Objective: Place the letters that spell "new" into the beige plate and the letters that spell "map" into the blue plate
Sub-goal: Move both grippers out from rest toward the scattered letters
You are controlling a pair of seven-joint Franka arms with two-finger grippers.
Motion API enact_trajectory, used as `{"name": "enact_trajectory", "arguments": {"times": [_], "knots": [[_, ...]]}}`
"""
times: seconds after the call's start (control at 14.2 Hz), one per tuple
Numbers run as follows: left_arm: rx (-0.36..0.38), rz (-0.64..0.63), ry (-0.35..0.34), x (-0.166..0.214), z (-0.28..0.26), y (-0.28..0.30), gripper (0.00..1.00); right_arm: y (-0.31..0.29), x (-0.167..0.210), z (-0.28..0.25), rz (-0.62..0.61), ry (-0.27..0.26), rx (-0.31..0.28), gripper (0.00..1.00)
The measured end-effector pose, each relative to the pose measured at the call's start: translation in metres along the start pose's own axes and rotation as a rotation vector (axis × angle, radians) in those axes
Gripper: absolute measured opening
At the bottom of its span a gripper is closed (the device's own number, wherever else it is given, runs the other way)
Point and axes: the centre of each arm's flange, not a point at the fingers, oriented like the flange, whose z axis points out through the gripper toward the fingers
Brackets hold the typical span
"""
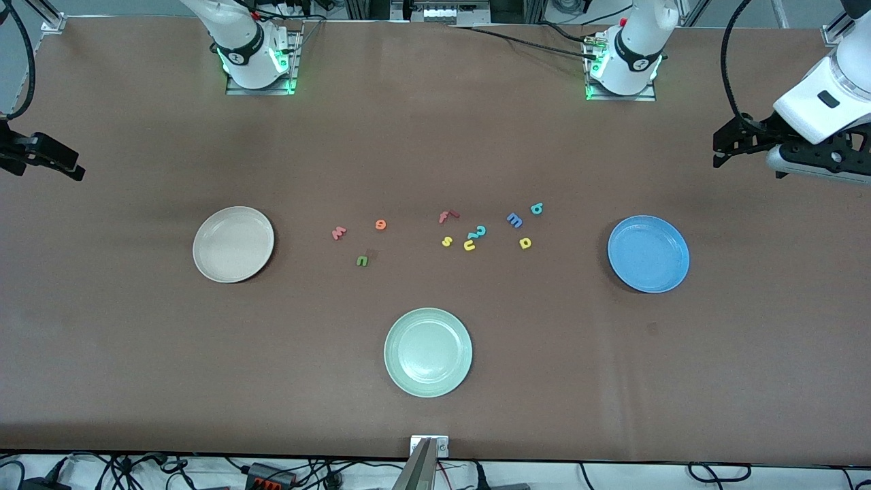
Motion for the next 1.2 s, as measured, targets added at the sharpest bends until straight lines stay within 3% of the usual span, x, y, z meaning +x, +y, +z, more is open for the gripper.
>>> {"name": "enact_trajectory", "arguments": {"times": [0.7,1.2], "knots": [[0.0,0.001,-0.001,0.0,0.0,0.001,1.0,0.0,0.0,0.001,-0.006,-0.002,0.0,1.0],[-0.018,0.019,-0.145,-0.008,0.017,0.011,1.0,0.0,0.001,0.001,-0.012,-0.002,0.0,1.0]]}}
